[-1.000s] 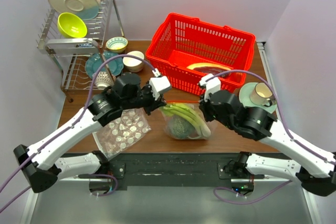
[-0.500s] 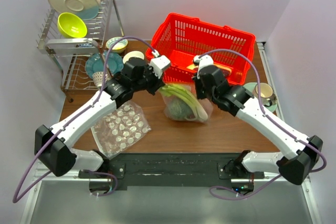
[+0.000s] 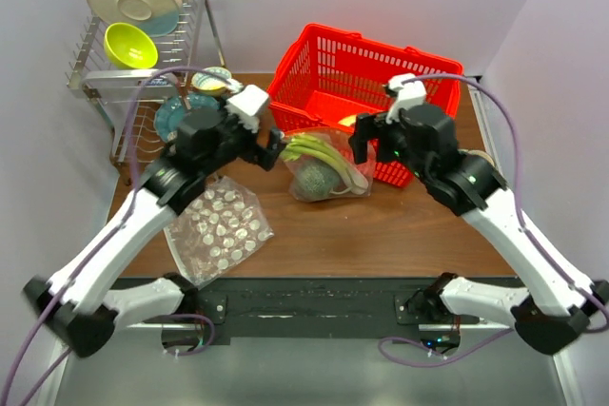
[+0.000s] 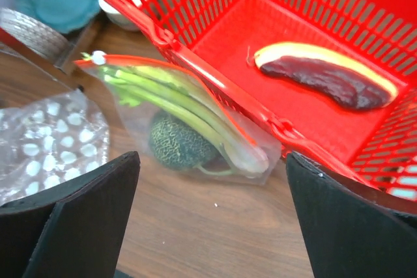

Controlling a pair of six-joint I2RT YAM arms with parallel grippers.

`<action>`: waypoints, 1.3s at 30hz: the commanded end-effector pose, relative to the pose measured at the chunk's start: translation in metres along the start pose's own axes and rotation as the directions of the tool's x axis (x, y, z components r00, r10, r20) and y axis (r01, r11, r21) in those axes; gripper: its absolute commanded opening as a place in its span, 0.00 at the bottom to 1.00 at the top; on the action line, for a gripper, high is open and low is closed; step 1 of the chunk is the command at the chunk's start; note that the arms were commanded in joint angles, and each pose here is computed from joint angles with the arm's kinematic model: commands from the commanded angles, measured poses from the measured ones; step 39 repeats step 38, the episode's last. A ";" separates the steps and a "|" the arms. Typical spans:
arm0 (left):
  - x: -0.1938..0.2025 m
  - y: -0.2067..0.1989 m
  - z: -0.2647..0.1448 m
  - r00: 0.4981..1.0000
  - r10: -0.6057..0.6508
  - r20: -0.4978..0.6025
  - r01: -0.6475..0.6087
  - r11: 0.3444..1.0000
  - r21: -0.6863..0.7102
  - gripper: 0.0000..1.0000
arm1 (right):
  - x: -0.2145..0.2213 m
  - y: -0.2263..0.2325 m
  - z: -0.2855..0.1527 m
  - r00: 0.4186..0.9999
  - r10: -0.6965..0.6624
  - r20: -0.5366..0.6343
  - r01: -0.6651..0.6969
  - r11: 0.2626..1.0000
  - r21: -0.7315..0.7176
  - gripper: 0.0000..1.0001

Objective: Place the food in the zip-top bag and seal the zipper
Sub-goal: Reset both arms

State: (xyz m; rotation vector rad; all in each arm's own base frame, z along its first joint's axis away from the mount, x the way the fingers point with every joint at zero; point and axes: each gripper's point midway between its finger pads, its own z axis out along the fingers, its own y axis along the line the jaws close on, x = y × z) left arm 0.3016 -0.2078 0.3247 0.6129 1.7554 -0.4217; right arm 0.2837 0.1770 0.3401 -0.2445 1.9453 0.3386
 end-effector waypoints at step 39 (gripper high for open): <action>0.086 -0.003 -0.128 0.879 -0.349 0.327 0.376 0.926 -0.024 1.00 | 0.102 -0.086 -0.138 0.855 0.422 0.301 -0.447 0.894 0.019 0.99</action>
